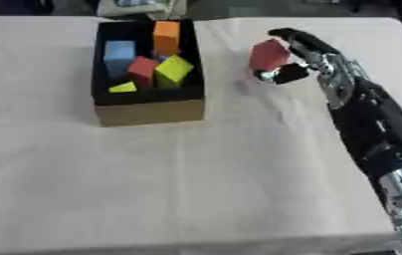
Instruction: Pick up objects on the table and place them in the box.
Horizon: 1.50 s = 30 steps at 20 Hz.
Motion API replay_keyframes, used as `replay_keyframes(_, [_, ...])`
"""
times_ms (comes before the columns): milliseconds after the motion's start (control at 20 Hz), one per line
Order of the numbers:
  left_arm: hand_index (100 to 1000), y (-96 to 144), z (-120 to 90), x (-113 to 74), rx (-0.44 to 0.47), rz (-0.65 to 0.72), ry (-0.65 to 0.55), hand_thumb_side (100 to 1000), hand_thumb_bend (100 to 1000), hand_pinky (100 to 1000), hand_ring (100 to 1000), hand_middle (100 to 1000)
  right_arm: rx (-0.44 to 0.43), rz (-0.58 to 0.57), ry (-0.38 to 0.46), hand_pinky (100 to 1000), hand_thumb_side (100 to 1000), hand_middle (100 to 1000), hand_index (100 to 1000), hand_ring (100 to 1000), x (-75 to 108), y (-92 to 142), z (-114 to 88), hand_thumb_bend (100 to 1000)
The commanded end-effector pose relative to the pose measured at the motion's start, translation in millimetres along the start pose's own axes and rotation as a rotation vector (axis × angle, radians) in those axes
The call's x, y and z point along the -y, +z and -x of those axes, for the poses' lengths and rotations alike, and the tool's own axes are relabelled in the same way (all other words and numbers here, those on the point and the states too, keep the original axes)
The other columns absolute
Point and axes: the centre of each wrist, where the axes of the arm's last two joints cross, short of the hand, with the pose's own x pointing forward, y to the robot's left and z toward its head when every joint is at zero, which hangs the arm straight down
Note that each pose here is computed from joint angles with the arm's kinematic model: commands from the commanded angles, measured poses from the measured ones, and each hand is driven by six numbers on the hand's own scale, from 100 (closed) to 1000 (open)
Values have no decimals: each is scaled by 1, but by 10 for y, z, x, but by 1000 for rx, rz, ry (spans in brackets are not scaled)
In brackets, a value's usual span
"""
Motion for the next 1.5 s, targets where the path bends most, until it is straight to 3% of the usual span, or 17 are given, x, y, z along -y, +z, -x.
replay_keyframes(50, [852, -26, -44, -72, 19, -7, -12, 695, 794, 839, 708, 634, -7, 57, 49, 890, 430, 969, 1000, 979, 283, 18, 21, 446])
replay_keyframes(300, [852, -26, -43, -64, 19, -3, -11, 697, 792, 839, 708, 634, -43, 40, 33, 862, 444, 956, 1000, 957, 199, 20, 61, 429])
replay_keyframes(500, [852, -23, -40, -60, 18, -6, -7, 697, 790, 839, 711, 634, -68, 68, -9, 736, 438, 862, 985, 802, 136, 19, 84, 398])
replay_keyframes(650, [852, -28, -43, -49, 21, -2, -4, 700, 787, 840, 713, 634, -81, 136, -28, 687, 375, 756, 924, 686, 96, 10, 77, 293])
replay_keyframes(900, [852, -27, -41, -45, 21, -3, -1, 698, 787, 840, 713, 634, -89, 193, -11, 653, 278, 682, 885, 631, 25, -6, 51, 198])
replay_keyframes(1300, [852, -24, -39, -47, 20, -5, 0, 699, 784, 840, 713, 635, -41, 281, 12, 604, 124, 543, 796, 532, 56, -28, -25, 103])
replay_keyframes(1450, [852, -18, -35, -56, 18, -9, -1, 699, 783, 840, 713, 635, 37, 338, 22, 599, 110, 539, 791, 528, 176, -33, -125, 100])
replay_keyframes(1500, [852, -18, -35, -60, 17, -11, -2, 703, 777, 840, 713, 635, 68, 355, 21, 599, 436, 541, 791, 529, 221, -29, -165, 100])
